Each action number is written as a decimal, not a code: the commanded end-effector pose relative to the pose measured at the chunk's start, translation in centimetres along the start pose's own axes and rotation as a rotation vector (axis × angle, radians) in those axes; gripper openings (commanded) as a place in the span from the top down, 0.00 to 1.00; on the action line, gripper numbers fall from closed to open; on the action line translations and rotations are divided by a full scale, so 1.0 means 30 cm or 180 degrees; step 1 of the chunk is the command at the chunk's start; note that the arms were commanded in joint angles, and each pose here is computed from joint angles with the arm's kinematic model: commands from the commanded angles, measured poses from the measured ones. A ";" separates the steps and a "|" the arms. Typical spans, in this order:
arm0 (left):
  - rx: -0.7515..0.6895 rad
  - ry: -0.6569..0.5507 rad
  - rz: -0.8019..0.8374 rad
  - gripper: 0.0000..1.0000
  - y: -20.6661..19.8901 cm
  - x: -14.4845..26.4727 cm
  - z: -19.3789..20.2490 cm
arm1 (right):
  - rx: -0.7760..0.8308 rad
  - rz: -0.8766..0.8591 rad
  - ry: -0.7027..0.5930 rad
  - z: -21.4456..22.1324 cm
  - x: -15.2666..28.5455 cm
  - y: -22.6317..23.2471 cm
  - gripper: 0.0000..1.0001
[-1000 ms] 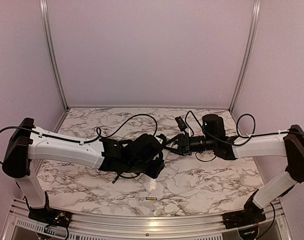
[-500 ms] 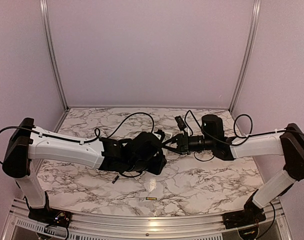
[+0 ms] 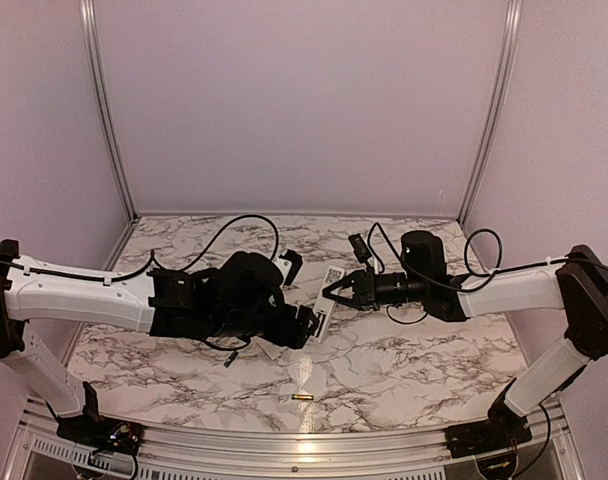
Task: Load the batteries into the remote control
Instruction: Pass from the left arm to the right, then pick up the battery from the center of the board.
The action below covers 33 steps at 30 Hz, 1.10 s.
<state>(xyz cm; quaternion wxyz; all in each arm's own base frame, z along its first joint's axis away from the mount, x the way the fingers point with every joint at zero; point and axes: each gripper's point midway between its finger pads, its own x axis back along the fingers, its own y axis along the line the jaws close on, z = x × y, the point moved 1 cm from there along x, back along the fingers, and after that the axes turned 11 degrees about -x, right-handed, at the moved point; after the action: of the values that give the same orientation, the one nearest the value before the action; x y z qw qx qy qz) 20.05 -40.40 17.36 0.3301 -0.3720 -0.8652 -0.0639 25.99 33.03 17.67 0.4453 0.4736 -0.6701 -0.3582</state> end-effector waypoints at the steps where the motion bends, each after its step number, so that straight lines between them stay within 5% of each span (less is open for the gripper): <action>1: 0.0111 0.0192 -0.0172 0.16 0.152 0.108 0.055 | 0.0094 0.0030 0.0005 0.004 0.019 -0.009 1.00; 6: 0.0207 0.0651 -0.0336 0.19 0.299 0.144 0.192 | 0.0117 0.0053 0.0059 0.017 0.017 -0.025 1.00; 15: 0.0099 0.1505 -0.0584 0.49 0.386 0.071 0.376 | 0.0107 0.0057 0.0115 0.026 0.009 -0.038 1.00; 22: -0.0010 0.1819 -0.0667 0.65 0.399 0.002 0.432 | 0.0106 0.0050 0.0130 0.036 0.014 -0.039 1.00; 33: -0.0060 0.2063 -0.0696 0.73 0.425 -0.031 0.490 | 0.0114 0.0040 0.0165 0.037 0.009 -0.043 1.00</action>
<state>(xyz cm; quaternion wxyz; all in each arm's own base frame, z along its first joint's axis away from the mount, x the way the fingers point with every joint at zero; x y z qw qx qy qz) 21.58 -26.89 4.17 0.5629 -0.2413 -0.7615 -0.2122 25.11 32.40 16.03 0.4608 0.4776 -0.6683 -0.3361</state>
